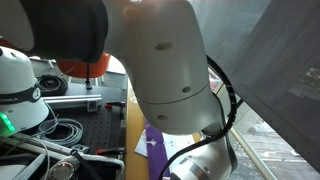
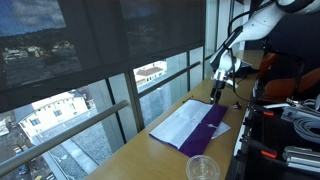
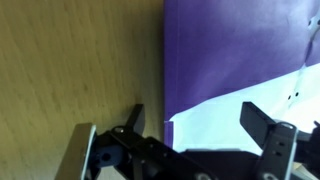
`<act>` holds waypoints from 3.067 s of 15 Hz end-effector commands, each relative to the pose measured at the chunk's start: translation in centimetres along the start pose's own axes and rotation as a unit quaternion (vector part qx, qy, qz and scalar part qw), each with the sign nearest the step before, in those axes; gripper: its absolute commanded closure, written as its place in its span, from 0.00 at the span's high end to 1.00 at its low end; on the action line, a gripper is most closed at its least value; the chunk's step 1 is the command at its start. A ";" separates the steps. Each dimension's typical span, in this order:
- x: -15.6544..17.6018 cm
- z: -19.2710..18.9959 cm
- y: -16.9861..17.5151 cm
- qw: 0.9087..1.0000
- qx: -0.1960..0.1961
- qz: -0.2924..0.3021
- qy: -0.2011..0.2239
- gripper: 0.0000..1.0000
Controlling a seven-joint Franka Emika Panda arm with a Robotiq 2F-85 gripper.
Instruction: Close the purple folder.
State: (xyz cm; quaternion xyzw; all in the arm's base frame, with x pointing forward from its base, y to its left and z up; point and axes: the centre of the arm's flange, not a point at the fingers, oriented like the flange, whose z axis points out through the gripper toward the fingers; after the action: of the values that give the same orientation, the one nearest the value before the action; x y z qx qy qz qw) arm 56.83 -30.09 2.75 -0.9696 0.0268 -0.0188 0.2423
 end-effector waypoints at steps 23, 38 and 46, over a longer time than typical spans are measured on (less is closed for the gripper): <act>1.7 2.3 -3.0 0.999 0.001 0.035 0.000 0.11; 0.6 -4.8 -21.9 0.980 -0.168 -0.103 0.026 0.01; 1.0 -9.7 -23.0 0.947 -0.283 -0.144 0.053 0.01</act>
State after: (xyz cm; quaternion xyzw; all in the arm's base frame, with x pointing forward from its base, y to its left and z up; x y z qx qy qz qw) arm 59.08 -13.76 20.53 -0.9917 -0.0933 -0.0877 -0.0099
